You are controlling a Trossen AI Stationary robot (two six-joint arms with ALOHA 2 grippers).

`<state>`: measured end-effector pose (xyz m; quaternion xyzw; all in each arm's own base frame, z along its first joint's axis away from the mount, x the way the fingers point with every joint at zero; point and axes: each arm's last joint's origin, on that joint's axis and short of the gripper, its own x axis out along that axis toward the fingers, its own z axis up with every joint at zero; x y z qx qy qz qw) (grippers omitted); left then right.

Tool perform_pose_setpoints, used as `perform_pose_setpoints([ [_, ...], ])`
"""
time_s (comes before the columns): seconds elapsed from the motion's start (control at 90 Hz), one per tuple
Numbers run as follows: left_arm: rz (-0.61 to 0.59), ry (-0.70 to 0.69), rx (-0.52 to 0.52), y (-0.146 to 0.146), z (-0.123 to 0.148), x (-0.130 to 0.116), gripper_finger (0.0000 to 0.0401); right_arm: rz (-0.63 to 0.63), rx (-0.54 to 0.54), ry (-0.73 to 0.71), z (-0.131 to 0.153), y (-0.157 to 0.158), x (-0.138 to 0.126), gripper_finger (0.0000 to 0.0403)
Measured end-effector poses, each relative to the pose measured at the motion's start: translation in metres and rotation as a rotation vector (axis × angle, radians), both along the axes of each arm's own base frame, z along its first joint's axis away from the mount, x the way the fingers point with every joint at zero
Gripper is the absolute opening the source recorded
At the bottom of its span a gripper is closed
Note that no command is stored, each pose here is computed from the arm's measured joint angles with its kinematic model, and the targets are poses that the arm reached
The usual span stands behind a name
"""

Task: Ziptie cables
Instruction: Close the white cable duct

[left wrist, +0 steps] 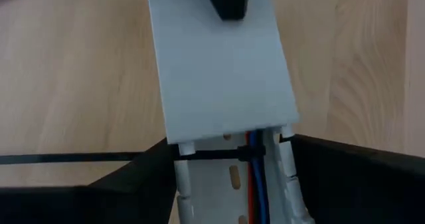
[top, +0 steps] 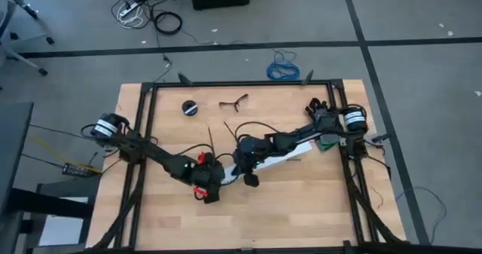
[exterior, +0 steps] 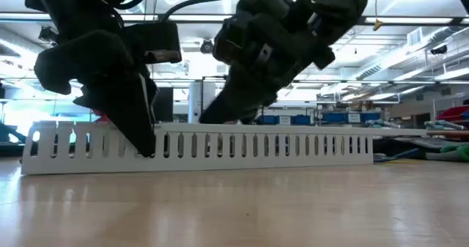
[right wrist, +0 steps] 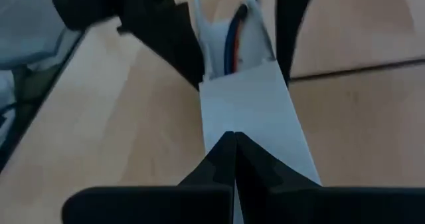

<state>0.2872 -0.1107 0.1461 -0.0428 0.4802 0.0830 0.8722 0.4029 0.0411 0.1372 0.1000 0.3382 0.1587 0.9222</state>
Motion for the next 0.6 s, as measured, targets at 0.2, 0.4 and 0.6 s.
perform_pose_setpoints([
  [0.2, 0.000, -0.001, 0.003, 0.000, 0.000, 0.000, 0.0243, 0.005, 0.022, -0.025, 0.001, 0.001, 0.001, 0.0000],
  [0.4, 0.000, -0.011, 0.000, 0.000, 0.000, 0.001, 0.0243, 0.016, 0.032, -0.093, 0.005, 0.003, 0.005, 0.0000],
  [0.6, -0.002, -0.013, 0.017, 0.001, 0.000, 0.001, 0.0258, 0.012, 0.004, -0.099, 0.025, 0.002, -0.002, 0.0000],
])
